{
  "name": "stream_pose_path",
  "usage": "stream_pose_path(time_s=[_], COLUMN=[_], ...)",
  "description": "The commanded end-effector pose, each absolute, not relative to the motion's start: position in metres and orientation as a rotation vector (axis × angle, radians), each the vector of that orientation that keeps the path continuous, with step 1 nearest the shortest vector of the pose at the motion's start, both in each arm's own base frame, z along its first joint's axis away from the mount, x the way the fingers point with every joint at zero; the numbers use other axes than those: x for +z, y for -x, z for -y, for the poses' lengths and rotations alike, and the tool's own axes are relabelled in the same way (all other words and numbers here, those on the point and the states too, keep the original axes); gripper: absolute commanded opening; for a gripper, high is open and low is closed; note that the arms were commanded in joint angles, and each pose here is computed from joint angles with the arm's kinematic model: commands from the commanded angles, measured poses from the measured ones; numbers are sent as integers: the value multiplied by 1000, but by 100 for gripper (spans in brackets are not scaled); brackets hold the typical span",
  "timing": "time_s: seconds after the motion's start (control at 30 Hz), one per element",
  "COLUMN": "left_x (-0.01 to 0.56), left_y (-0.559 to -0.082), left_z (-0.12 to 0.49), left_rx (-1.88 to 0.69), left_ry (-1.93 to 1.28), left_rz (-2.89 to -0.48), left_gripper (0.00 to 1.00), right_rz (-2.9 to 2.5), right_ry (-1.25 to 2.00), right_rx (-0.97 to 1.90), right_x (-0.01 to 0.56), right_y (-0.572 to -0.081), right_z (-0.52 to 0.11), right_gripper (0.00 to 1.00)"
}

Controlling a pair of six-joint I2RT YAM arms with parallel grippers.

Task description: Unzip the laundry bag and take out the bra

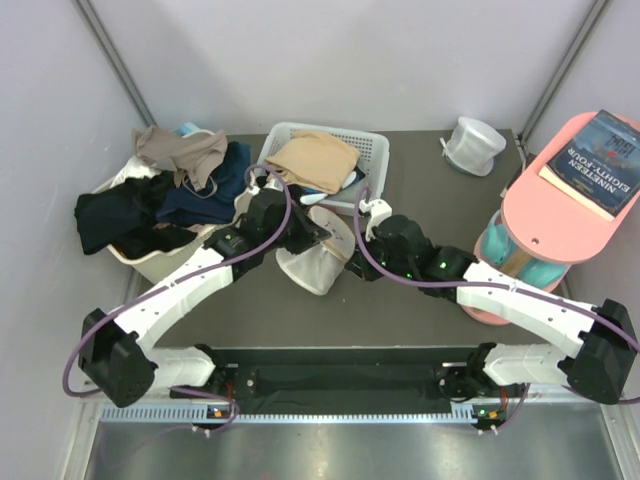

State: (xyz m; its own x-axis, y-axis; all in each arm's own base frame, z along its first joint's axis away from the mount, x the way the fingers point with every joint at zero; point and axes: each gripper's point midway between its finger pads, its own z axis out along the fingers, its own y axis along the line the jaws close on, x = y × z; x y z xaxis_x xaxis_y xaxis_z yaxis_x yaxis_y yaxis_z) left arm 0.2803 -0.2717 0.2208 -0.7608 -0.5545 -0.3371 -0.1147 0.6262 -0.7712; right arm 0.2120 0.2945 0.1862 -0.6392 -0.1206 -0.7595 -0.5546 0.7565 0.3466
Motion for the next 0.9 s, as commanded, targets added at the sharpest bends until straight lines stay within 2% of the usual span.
stream_pose_path(time_s=[0.0, 0.23, 0.27, 0.3, 0.37, 0.43, 0.53, 0.67, 0.87], left_x=[261, 246, 245, 247, 246, 251, 237, 220, 224], left_y=[-292, -294, -295, -294, -290, -284, -265, -232, -210], left_z=[258, 251, 248, 247, 241, 232, 204, 173, 172], left_rx=[-1195, -1289, -1272, -1262, -1208, -1162, -1002, -868, -1059], left_ry=[474, 417, 411, 408, 410, 432, 528, 622, 684], left_rz=[-2130, -2161, -2163, -2162, -2195, -2210, -2266, -2329, -2193], left_gripper=[0, 0, 3, 25, 49, 69, 77, 80, 80], right_rz=[-2245, -2259, -2254, -2248, -2220, -2201, -2182, -2171, -2160], right_ry=[525, 541, 546, 547, 557, 593, 651, 708, 774], right_rx=[680, 633, 636, 648, 681, 718, 751, 778, 777], right_x=[169, 164, 166, 169, 180, 189, 196, 197, 193], right_y=[-200, -201, -201, -202, -205, -204, -199, -192, -180], right_z=[-280, -275, -276, -279, -291, -308, -335, -364, -387], right_gripper=[0, 0, 0, 0, 0, 0, 0, 0, 0])
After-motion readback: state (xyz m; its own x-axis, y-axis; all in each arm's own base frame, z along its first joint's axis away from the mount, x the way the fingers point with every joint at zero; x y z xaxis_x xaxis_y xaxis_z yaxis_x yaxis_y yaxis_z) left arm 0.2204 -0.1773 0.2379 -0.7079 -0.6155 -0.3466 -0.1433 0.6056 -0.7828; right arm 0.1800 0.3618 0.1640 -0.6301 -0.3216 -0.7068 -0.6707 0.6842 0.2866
